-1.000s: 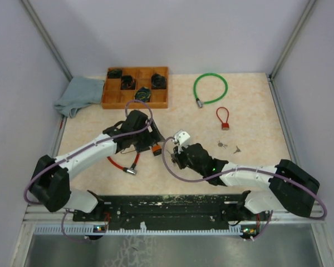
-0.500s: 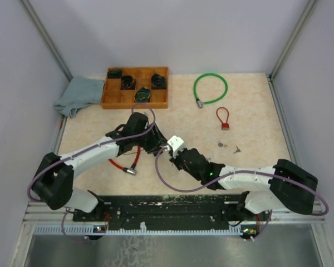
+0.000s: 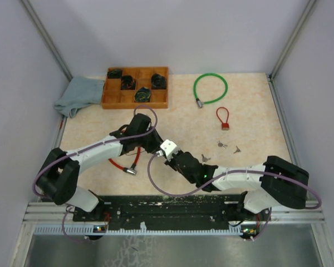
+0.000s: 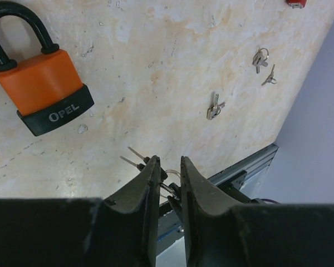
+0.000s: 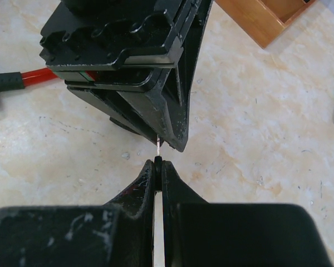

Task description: Unlock with the key

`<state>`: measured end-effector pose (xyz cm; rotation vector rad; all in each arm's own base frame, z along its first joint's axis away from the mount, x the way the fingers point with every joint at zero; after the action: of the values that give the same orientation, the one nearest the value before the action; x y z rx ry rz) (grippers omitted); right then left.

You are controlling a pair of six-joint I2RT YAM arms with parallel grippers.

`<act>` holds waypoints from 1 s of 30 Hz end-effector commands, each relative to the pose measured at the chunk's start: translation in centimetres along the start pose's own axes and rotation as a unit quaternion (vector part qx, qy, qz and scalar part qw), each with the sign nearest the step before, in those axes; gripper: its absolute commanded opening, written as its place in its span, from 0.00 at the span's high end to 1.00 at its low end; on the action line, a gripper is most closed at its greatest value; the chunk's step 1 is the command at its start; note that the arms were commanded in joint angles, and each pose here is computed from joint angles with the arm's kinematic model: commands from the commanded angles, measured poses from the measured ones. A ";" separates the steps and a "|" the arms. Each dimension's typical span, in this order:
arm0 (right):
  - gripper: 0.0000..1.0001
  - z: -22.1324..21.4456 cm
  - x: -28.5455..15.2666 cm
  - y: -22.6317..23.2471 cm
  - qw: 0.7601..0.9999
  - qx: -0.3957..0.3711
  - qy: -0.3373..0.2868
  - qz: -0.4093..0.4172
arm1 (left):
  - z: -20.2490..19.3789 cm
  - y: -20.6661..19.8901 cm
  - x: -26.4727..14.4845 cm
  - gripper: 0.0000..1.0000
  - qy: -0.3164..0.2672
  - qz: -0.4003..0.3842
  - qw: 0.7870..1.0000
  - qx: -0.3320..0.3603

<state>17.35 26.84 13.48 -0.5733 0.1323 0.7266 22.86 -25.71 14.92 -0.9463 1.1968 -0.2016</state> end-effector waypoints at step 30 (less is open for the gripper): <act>0.51 6.0 -3.5 -5.0 0.950 0.213 -0.176 0.146 | 1.4 -4.2 -7.4 1.00 -0.174 -0.247 0.909 0.287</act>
<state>18.36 24.89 19.99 -0.2017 0.0628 0.8709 22.33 -22.95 20.00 -0.8053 0.7124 -0.5179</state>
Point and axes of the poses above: each gripper's point midway between its finger pads, its own x axis out along the fingers, its own y axis along the line the jaws close on, z = x × y, the point moved 7 cm from there along -x, back along the fingers, and after that the axes turned 11 degrees about -x, right-handed, at the moved point
